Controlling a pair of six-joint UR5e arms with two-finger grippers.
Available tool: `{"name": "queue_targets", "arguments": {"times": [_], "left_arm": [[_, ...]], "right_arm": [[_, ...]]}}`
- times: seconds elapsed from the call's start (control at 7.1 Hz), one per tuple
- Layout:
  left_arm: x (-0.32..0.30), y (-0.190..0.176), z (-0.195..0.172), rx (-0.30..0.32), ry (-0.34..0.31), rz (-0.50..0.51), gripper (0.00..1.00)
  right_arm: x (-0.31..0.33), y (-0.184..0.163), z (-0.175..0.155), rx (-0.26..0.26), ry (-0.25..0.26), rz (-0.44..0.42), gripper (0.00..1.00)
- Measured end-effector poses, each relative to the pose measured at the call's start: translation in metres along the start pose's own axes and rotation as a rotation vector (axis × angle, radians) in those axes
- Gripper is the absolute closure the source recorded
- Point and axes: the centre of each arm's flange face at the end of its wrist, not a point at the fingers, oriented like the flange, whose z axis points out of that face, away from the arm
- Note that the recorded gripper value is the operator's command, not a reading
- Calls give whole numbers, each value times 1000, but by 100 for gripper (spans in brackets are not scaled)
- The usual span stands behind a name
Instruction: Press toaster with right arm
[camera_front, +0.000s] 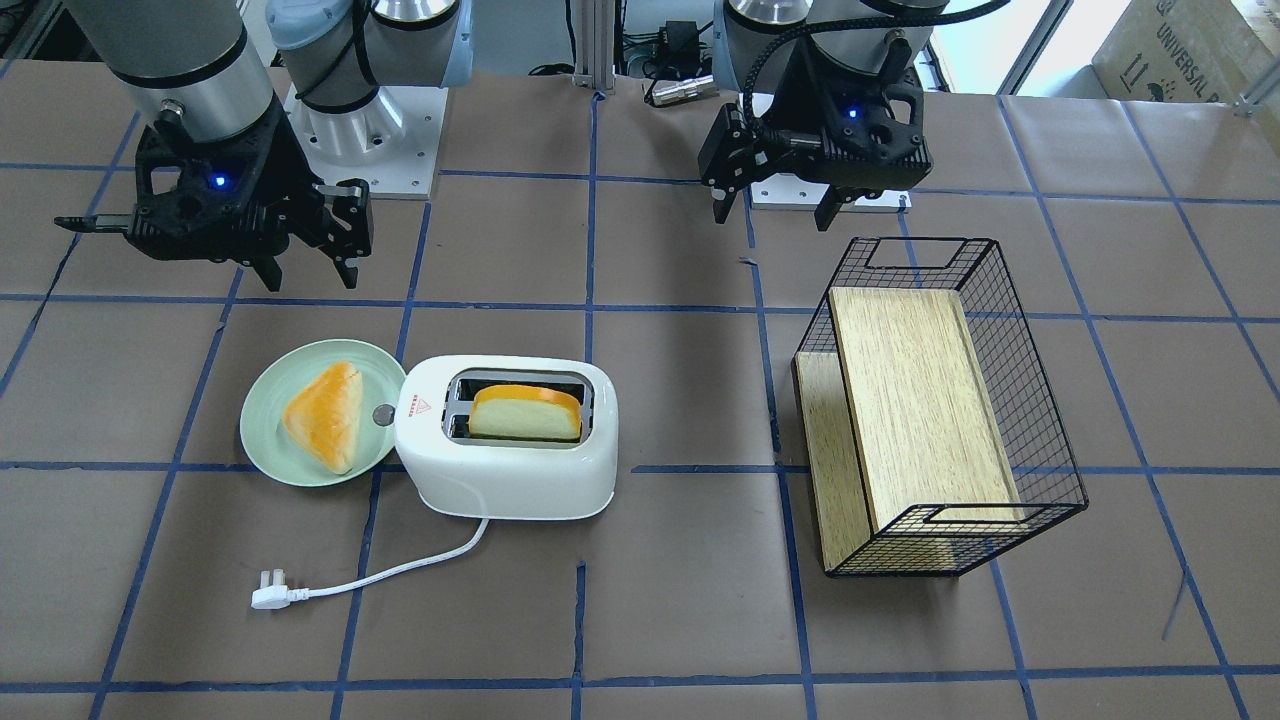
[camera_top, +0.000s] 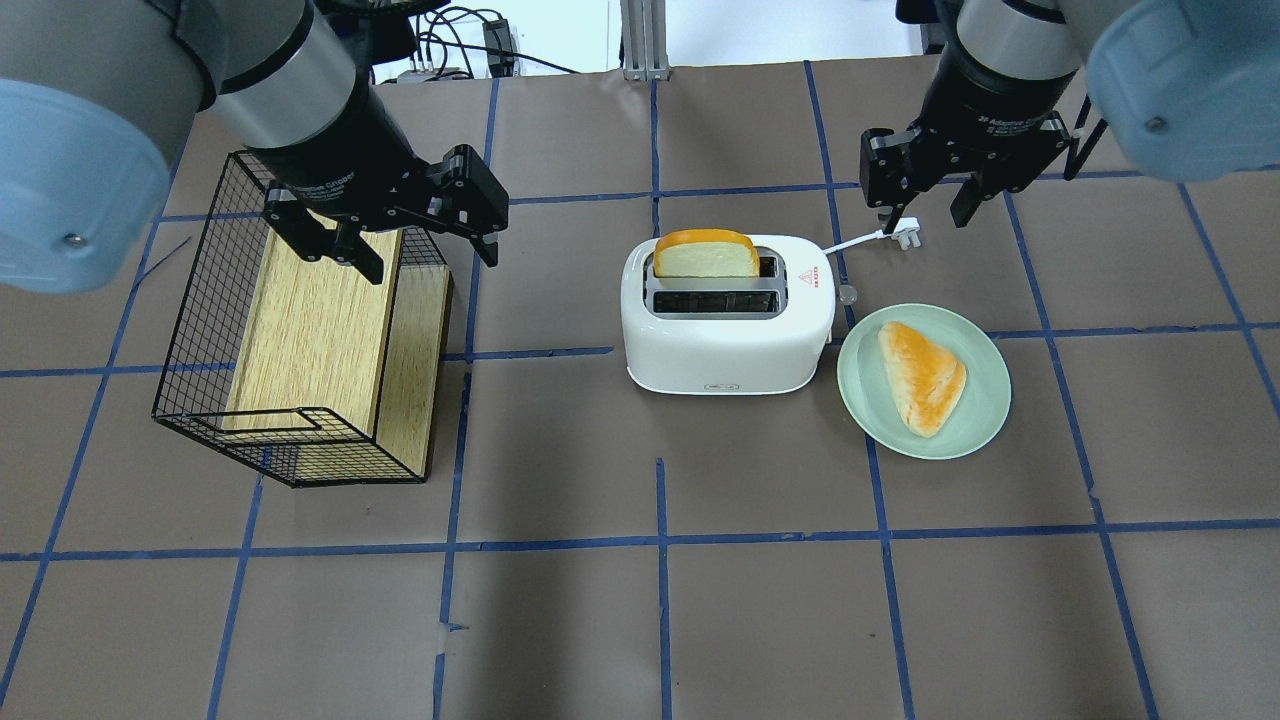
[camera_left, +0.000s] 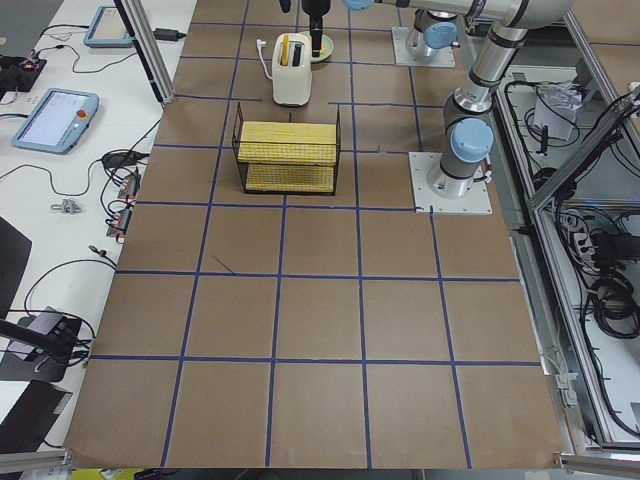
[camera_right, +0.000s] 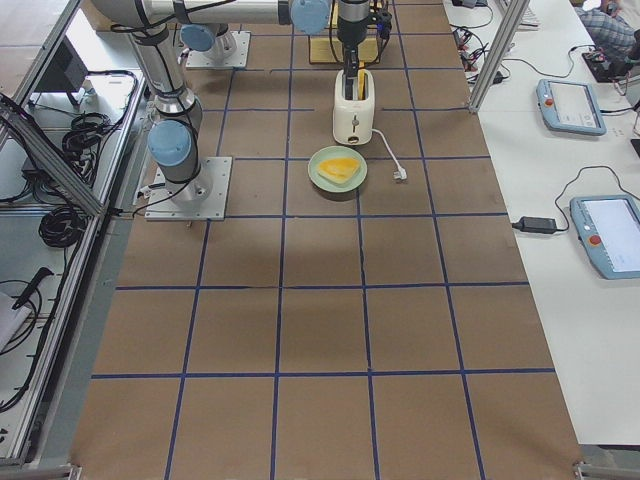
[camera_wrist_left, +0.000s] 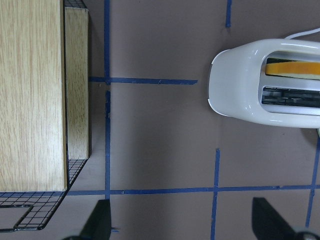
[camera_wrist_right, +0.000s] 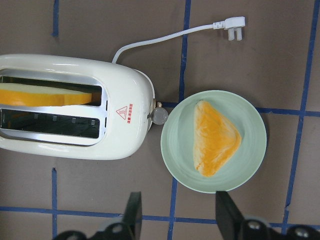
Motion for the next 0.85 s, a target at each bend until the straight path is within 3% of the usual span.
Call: {"name": "queue_targets", "arguments": {"times": [0.85], "left_arm": [[0, 0, 0, 0, 0, 0, 0]], "right_arm": [[1, 2, -1, 0, 4, 53, 0]]}}
